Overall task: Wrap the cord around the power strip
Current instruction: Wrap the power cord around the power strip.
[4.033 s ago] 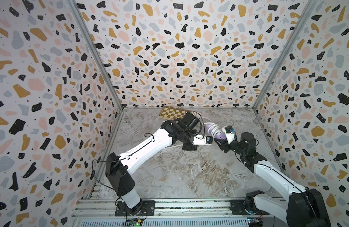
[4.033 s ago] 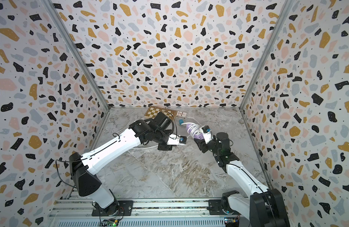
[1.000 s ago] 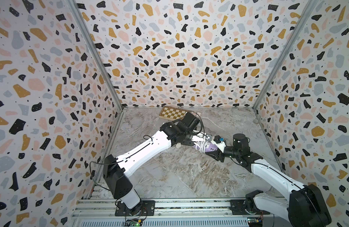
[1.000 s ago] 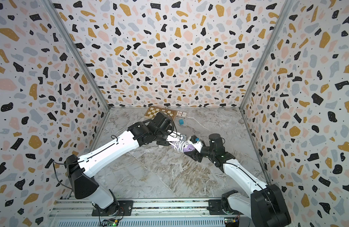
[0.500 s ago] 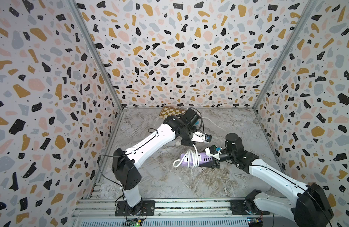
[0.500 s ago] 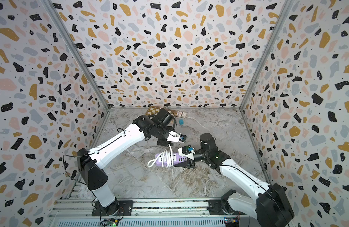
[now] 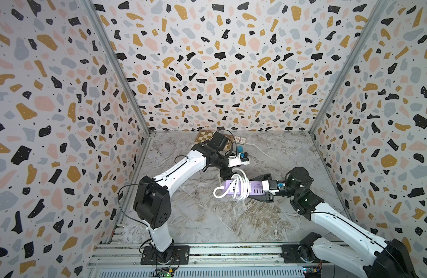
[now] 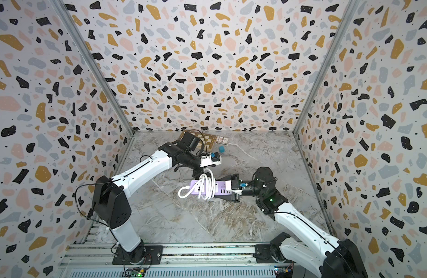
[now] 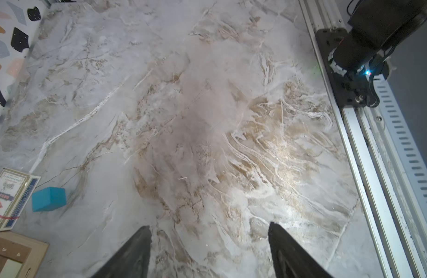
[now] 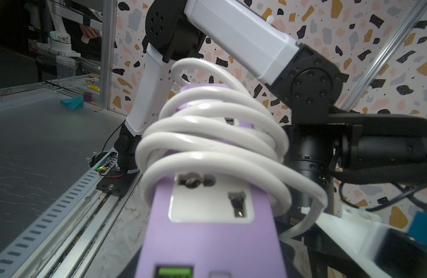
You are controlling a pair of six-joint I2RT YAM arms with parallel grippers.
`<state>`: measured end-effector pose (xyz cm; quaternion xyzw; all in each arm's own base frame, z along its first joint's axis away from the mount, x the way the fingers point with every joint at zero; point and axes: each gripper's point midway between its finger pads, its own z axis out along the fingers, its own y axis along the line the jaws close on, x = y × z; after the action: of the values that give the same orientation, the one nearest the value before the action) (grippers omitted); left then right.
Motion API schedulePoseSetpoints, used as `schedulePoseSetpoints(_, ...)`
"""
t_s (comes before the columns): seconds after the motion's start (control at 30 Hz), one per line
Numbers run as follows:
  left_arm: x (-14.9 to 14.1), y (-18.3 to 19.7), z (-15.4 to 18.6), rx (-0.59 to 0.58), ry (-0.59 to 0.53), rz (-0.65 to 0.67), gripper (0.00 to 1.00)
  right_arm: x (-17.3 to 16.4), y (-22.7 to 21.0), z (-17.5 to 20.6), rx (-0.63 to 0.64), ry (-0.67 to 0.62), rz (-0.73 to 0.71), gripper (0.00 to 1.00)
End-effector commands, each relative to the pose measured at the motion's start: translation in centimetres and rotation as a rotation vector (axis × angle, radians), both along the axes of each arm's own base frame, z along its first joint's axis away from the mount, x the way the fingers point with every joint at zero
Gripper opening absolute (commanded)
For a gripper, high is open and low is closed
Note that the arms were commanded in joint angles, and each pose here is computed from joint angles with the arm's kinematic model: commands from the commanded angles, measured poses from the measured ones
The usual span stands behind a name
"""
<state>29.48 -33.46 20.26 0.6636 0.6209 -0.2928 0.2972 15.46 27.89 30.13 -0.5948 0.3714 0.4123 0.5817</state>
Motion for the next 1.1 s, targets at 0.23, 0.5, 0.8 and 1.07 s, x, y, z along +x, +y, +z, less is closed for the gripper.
schedulePoseSetpoints(0.23, -1.0, -0.7, 1.0, -0.199, 0.081, 0.034, 0.76, 0.7, -1.4, 4.6, 0.137, -0.071, -0.067, 0.00)
schedulePoseSetpoints(0.5, -1.3, 0.2, -1.4, -0.225, 0.134, 0.105, 0.64, 2.4, -2.9, 6.0, 0.230, -0.040, -0.188, 0.00)
schedulePoseSetpoints(0.8, -1.4, 0.1, -3.0, -0.254, 0.187, 0.128, 0.33, 5.0, -4.4, 6.2, 0.288, 0.030, -0.350, 0.00)
schedulePoseSetpoints(1.07, -1.0, 0.4, -3.3, -0.196, 0.184, 0.178, 0.00, 9.5, -7.6, 5.3, 0.360, 0.149, -0.642, 0.00)
